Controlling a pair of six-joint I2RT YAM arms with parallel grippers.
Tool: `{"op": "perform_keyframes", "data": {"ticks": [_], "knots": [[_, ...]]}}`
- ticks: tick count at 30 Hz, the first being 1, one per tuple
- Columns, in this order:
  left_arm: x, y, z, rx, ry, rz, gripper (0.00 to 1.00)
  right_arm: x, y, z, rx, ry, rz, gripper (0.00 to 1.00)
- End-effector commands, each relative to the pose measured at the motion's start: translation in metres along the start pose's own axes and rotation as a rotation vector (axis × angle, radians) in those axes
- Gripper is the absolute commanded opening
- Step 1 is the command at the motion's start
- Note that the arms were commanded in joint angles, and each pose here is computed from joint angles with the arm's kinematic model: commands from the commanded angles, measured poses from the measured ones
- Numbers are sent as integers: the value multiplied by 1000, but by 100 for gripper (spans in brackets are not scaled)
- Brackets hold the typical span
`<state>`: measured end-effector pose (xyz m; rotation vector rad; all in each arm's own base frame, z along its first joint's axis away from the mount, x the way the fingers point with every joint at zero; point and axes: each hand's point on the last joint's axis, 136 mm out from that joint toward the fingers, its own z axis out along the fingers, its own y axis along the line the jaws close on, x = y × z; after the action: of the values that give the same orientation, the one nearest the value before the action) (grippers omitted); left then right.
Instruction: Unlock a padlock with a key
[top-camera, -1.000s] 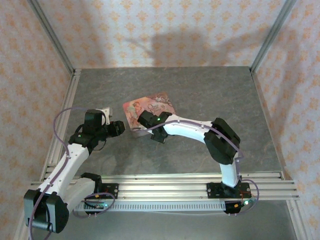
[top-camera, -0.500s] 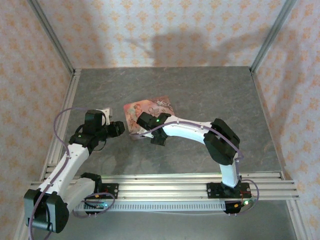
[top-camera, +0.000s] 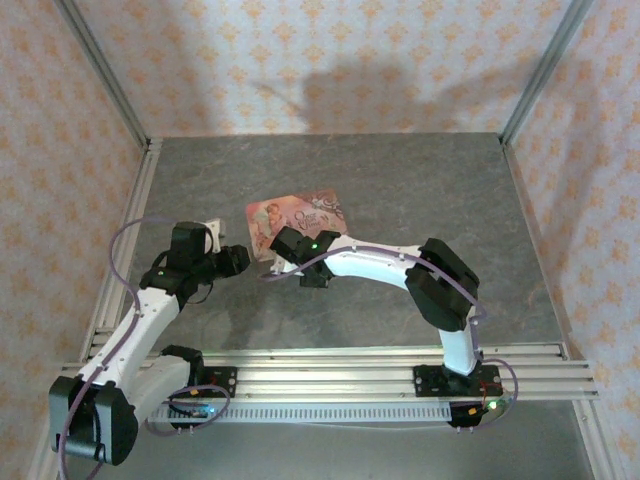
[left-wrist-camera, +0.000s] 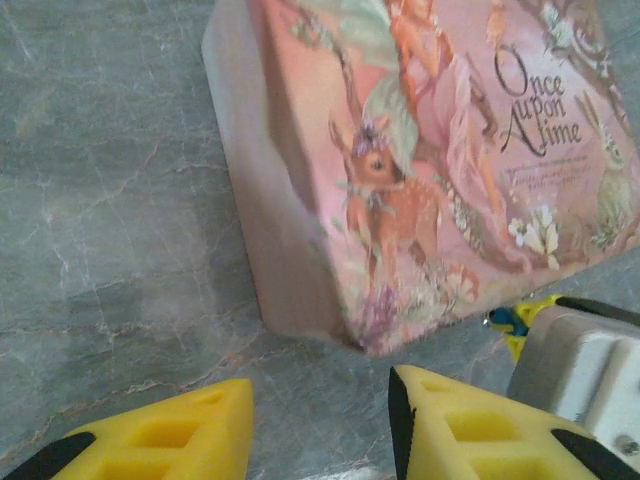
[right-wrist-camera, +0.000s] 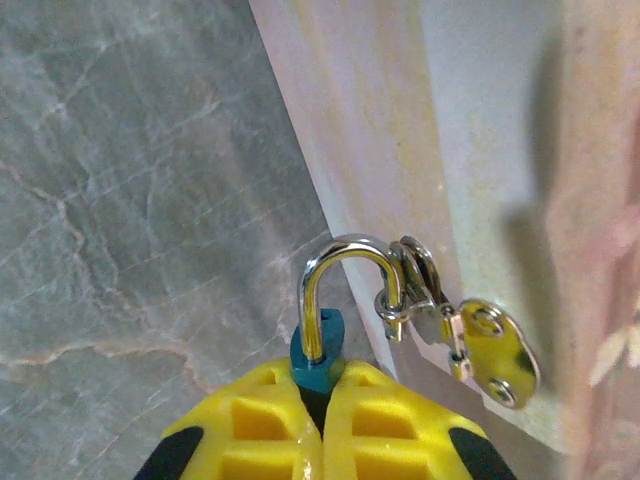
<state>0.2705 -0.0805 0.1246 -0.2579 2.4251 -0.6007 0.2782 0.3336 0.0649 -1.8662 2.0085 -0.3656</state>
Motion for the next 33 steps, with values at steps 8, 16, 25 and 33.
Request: {"op": "perform_keyframes", "data": {"ticks": [8,16,25,33], "knots": [[5,22,2,-99,1,-51,41,-18,-16,-6,130,-60,-69,0],[6,28,2,-120,-5,-74,41,-29,-35,1,258,-71,43,0],[5,28,2,-122,-4,-71,41,-40,-14,0,177,-148,40,0],[6,28,2,-122,-6,-74,41,-49,-11,2,152,-188,66,0]]}}
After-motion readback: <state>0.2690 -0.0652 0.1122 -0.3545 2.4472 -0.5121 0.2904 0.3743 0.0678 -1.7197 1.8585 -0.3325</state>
